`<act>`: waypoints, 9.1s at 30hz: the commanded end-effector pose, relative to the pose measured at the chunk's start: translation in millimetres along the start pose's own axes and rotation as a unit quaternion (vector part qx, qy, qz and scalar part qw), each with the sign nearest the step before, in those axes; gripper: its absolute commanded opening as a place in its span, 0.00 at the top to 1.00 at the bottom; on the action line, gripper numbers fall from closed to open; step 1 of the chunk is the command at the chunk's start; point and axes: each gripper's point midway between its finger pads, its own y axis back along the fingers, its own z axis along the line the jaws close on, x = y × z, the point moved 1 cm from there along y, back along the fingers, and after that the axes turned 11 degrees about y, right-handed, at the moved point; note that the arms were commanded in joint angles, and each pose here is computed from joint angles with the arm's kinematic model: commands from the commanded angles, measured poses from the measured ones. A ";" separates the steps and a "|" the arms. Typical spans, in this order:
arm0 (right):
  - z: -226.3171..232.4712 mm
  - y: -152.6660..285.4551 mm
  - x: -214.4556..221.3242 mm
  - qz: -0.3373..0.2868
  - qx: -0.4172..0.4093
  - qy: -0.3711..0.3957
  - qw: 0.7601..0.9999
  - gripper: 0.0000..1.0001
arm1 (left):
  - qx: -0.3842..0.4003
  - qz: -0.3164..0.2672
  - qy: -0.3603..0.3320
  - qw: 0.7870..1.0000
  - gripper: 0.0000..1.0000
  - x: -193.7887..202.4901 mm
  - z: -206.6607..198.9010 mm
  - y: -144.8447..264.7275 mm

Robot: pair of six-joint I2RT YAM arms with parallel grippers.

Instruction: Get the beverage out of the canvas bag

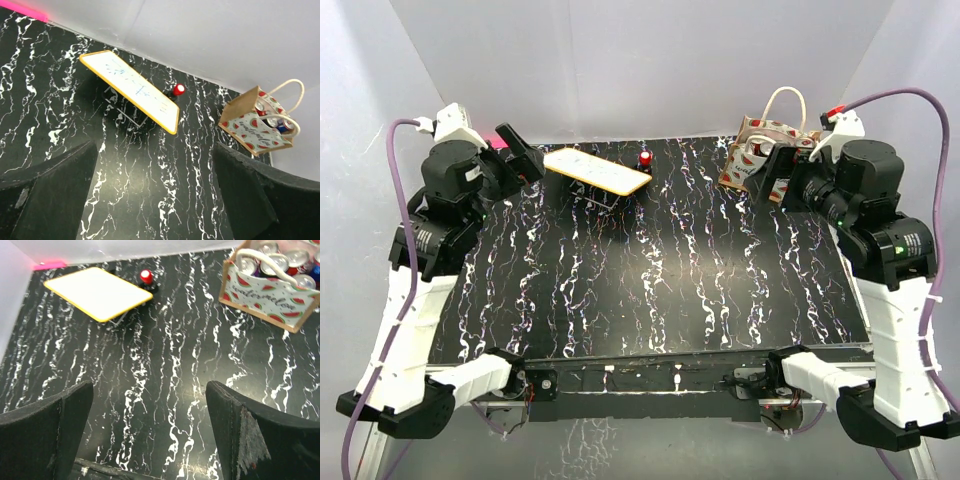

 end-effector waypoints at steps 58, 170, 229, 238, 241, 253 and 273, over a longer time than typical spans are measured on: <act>-208.1 -271.4 39.3 0.140 0.255 0.410 0.864 0.23 | -0.005 0.038 -0.138 0.990 0.03 25.0 54.5 -80.6; 111.8 -118.5 133.9 0.190 -0.141 0.095 0.967 0.02 | 0.023 0.554 0.043 0.831 0.66 273.1 34.5 3.9; 180.1 -166.2 176.4 0.268 -0.136 0.224 0.927 0.82 | -0.079 0.522 0.006 0.849 1.00 262.7 66.2 -0.7; 185.0 -150.1 112.0 0.193 -0.135 0.204 0.950 0.92 | -0.124 0.486 -0.040 0.864 1.00 235.9 89.5 -4.7; 182.5 -143.1 84.1 0.158 -0.125 0.201 0.959 0.92 | -0.132 0.480 -0.040 0.866 1.00 227.9 95.8 -7.1; 110.0 -101.5 -38.4 0.003 0.057 0.180 0.982 0.92 | -0.131 0.488 -0.030 0.862 1.00 225.2 99.5 -5.7; -76.1 -161.2 120.8 0.171 0.211 -0.014 0.962 0.93 | -0.091 0.507 0.005 0.857 1.00 234.7 88.2 5.5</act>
